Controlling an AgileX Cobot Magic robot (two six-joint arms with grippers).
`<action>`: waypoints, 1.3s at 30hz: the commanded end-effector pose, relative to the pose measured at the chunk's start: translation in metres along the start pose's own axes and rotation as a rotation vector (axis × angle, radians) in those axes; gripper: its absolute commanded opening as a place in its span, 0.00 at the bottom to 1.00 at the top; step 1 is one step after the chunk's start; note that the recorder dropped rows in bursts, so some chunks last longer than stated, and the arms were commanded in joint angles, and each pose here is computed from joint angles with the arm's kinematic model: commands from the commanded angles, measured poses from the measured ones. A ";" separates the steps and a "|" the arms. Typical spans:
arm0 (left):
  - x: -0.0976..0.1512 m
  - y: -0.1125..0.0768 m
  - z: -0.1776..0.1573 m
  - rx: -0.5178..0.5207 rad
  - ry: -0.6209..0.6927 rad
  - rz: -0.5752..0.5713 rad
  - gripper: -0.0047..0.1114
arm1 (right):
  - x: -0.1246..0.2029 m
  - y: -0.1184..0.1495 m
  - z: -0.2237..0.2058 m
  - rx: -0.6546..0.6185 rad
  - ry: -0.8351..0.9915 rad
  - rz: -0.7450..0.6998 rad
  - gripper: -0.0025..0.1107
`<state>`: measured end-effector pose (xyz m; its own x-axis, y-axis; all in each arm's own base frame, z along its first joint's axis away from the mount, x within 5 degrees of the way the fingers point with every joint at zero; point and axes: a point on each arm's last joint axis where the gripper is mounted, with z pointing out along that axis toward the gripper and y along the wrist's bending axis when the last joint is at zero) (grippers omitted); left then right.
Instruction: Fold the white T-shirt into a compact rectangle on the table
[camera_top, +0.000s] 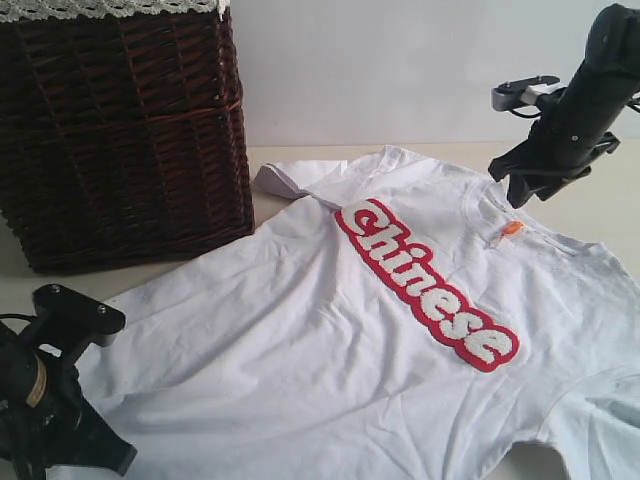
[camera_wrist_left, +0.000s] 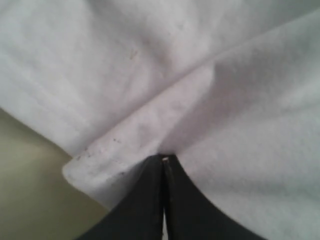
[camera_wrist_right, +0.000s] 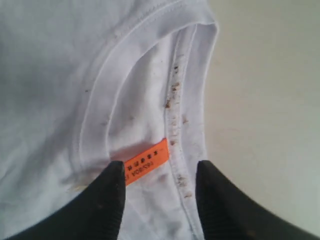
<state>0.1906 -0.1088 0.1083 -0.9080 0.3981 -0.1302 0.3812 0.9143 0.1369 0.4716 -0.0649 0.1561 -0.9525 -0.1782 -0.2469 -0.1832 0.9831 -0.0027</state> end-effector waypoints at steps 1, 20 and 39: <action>0.013 -0.009 -0.004 0.012 0.025 0.022 0.04 | -0.001 -0.009 -0.006 0.127 0.009 -0.132 0.44; 0.043 -0.014 -0.033 0.180 -0.213 -0.077 0.04 | -0.018 0.020 0.018 0.261 0.041 -0.695 0.55; 0.041 -0.015 -0.034 0.186 -0.239 -0.033 0.04 | -0.007 0.049 0.051 0.201 0.350 -1.432 0.51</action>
<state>0.1436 -0.1081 0.1341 -0.8632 0.3551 -0.3589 0.3956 0.9174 -0.0437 0.4775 -0.0106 0.1109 -0.0208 -0.9504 0.3105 -0.9896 -0.0247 -0.1418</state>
